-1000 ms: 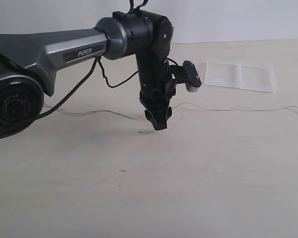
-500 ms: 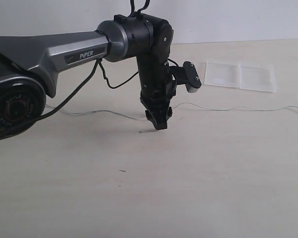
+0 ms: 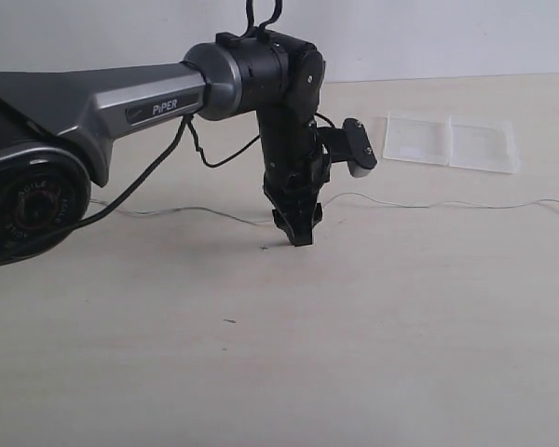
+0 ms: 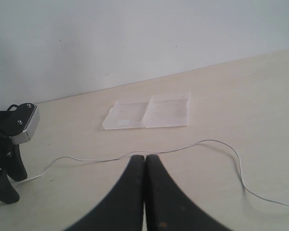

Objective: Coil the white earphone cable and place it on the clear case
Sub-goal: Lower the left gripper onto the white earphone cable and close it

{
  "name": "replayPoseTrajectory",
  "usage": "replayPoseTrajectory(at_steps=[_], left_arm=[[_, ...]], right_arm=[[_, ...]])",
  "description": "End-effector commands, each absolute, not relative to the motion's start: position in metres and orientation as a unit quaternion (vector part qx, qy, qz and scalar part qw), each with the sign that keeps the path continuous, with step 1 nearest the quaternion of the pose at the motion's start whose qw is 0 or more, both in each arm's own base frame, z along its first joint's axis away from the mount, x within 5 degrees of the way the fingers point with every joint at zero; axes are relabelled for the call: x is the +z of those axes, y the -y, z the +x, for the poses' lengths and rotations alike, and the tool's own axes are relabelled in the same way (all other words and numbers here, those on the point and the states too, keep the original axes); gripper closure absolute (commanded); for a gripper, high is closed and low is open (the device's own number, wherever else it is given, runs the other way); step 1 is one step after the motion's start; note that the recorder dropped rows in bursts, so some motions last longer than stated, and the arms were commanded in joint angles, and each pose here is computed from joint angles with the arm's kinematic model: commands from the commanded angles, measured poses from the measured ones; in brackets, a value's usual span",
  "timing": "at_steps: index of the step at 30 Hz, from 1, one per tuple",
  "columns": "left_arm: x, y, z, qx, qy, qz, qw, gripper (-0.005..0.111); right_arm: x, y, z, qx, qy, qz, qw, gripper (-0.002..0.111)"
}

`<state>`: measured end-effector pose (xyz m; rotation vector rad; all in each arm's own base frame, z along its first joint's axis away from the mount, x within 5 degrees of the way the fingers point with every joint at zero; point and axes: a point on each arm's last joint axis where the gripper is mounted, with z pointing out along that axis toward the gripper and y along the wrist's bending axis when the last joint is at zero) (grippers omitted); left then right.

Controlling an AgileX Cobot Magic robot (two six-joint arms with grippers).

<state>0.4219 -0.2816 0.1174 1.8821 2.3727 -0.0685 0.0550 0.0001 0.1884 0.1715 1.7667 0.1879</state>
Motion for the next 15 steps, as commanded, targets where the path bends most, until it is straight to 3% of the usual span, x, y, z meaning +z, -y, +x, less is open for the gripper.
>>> replayPoseTrajectory(at_steps=[1,6,8,11,15], left_arm=[[0.113,0.281,0.424,-0.018,-0.784,0.618,0.055,0.057],[0.113,0.281,0.423,-0.016,-0.787,0.614,0.051,0.059],[0.113,0.281,0.423,-0.016,-0.788,0.613,0.051,0.068],[0.113,0.280,0.424,-0.010,-0.788,0.613,0.054,0.107],[0.123,0.279,0.426,-0.002,-0.802,0.594,0.070,0.107]], right_arm=[[0.188,0.000,0.055,0.079,-0.769,0.072,0.630,0.108],[0.188,0.000,0.055,0.079,-0.769,0.072,0.630,0.108],[0.188,0.000,0.055,0.079,-0.769,0.072,0.630,0.108],[0.188,0.000,0.055,0.079,-0.769,0.072,0.630,0.108],[0.188,0.000,0.055,0.079,-0.769,0.072,0.630,0.108]])
